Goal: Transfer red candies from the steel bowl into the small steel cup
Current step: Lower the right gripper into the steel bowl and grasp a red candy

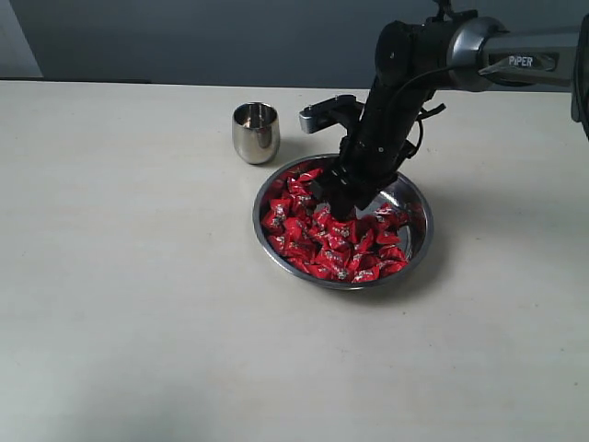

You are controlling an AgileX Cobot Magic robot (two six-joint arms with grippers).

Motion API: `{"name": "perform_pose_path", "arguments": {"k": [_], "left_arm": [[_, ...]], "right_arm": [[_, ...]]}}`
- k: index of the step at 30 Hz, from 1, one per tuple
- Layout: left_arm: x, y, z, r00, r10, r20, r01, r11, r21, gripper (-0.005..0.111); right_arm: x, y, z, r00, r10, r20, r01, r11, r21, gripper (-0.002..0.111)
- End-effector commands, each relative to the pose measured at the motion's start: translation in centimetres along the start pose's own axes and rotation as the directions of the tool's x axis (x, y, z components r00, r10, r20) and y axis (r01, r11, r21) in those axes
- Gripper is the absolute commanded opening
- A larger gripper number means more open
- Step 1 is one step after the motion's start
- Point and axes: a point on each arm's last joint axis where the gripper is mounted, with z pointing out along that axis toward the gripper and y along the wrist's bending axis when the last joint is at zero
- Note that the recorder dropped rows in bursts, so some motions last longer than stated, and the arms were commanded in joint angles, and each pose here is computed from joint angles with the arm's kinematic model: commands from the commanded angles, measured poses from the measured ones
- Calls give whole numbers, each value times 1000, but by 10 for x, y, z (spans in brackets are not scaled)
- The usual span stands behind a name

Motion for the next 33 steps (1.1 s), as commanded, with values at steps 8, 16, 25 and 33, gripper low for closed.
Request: {"name": "perform_pose_path", "arguments": {"k": [8, 16, 25, 33], "left_arm": [[-1, -1, 0, 1000, -4, 10, 4, 1000, 10, 0], [-1, -1, 0, 1000, -4, 10, 4, 1000, 10, 0], [-1, -1, 0, 1000, -4, 10, 4, 1000, 10, 0], [-1, -1, 0, 1000, -4, 10, 4, 1000, 10, 0]], "right_arm": [[-6, -2, -4, 998, -4, 57, 2, 1000, 28, -1], [-13, -4, -15, 997, -20, 77, 16, 998, 54, -1], [-5, 2, -30, 996, -27, -79, 25, 999, -21, 27], [-7, 6, -25, 996, -26, -84, 23, 999, -41, 41]]}}
